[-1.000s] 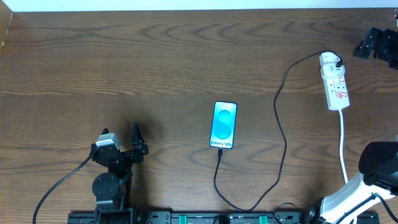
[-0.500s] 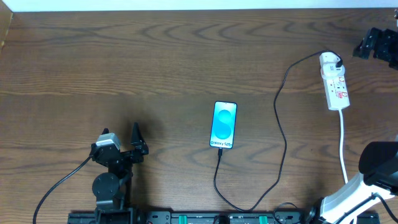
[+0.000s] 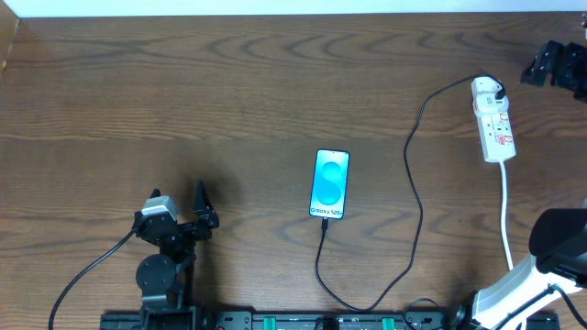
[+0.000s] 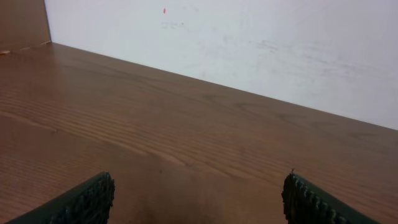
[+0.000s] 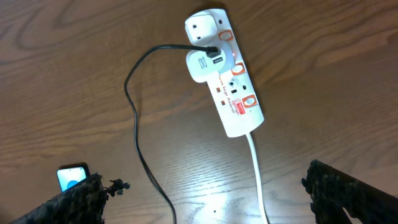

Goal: Plug charger to phone and switch on socket

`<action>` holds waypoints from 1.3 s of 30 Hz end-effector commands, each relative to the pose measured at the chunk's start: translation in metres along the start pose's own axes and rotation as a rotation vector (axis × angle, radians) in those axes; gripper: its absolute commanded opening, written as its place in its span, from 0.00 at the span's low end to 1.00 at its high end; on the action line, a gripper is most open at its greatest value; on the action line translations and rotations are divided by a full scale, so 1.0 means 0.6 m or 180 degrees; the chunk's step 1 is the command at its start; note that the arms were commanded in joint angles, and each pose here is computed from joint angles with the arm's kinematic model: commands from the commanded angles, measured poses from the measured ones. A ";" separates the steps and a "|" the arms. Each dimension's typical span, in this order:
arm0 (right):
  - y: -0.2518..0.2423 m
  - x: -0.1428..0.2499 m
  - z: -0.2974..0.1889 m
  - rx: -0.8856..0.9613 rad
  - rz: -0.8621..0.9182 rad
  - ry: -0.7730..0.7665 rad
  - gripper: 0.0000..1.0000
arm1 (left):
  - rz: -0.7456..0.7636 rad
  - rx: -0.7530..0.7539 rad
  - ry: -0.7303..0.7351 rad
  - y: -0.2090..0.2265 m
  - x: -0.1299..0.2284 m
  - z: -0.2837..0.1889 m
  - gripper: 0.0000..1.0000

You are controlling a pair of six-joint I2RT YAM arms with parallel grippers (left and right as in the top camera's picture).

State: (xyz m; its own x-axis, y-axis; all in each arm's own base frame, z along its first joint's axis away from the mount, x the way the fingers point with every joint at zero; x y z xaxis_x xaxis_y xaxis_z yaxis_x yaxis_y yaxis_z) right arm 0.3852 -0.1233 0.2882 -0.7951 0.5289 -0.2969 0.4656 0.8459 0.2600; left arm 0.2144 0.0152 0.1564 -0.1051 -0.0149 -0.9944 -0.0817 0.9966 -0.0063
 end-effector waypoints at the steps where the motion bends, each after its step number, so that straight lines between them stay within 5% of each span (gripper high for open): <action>1: -0.004 -0.020 -0.001 0.0063 -0.0040 -0.0166 0.99 | 0.0068 -0.0012 0.0158 0.002 0.025 0.002 0.86; 23: 0.026 -0.025 -0.065 -0.0128 -0.0201 -0.0979 0.99 | 0.0068 -0.0012 0.0158 0.002 0.025 0.002 0.86; 39: 0.007 0.161 0.039 -0.0508 -0.0598 -0.1944 0.99 | 0.0068 -0.0012 0.0158 0.002 0.025 0.002 0.86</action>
State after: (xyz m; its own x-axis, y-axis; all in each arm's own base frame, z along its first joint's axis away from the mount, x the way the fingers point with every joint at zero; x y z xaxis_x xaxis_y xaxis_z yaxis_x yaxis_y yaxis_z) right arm 0.3374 -0.0782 0.2536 -0.4872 0.3634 -0.7941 0.2562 0.9288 0.2679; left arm 0.2144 0.0147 0.1562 -0.1059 -0.0142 -0.9943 -0.0782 0.9969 -0.0059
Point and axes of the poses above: each gripper's point midway between its finger pads, its own z axis out along the fingers, its own y axis along the line the jaws close on, x = y × z, the point moved 3 cm from there along -z, back along the fingers, and after that the axes turned 12 degrees about z, right-handed, at the moved point
